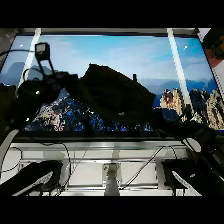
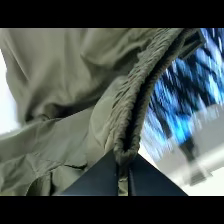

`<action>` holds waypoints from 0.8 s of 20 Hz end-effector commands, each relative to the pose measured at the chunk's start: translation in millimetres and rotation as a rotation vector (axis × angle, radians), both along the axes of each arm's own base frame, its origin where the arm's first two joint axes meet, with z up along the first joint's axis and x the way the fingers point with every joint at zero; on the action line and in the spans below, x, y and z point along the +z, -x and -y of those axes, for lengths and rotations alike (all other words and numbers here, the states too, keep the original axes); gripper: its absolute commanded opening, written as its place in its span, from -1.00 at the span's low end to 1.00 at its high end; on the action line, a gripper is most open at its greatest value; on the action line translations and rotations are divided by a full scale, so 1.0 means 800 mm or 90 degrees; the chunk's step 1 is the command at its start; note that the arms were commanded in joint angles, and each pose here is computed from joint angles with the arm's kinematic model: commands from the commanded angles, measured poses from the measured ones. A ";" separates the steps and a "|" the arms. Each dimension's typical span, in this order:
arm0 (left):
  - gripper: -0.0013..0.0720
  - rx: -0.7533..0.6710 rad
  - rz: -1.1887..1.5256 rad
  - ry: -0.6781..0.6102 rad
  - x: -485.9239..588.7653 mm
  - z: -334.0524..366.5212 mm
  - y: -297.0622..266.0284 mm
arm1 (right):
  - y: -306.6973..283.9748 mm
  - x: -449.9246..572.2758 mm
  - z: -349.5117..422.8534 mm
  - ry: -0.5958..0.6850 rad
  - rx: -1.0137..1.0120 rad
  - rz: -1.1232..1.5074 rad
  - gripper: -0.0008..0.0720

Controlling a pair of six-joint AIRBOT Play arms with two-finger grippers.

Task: Fold the clothes and pants, and hang the long-sleeved shirts on hangers.

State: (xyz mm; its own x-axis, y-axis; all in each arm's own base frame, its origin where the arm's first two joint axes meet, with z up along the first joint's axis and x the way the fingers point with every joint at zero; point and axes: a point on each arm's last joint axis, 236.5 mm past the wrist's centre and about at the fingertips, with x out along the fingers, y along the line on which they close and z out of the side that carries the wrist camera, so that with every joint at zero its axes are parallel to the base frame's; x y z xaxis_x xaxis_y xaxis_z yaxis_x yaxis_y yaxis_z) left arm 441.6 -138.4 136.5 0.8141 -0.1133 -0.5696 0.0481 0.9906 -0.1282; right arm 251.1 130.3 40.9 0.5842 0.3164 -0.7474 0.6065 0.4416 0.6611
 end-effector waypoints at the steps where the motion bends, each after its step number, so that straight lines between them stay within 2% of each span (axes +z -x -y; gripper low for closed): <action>1: -0.96 -0.027 0.063 0.025 0.025 0.040 -0.063 | -0.042 0.015 0.044 -0.003 -0.091 0.055 -0.94; 4: -0.96 -0.014 0.041 0.047 0.001 0.049 -0.079 | -0.059 -0.015 0.064 0.008 -0.135 0.015 -0.94; 7: -0.96 -0.026 0.017 0.045 -0.012 0.066 -0.069 | -0.065 -0.033 0.054 0.010 -0.123 -0.007 -0.94; 12: -0.96 -0.010 0.050 -0.023 0.033 0.030 -0.050 | -0.070 0.021 0.053 0.080 -0.025 0.078 -0.94; 14: -0.96 -0.008 0.017 -0.062 0.026 0.016 -0.030 | -0.059 0.026 0.056 0.103 -0.001 0.070 -0.94; 16: -0.96 -0.013 -0.005 -0.062 0.009 0.012 -0.001 | -0.040 0.019 0.058 0.115 0.012 0.036 -0.94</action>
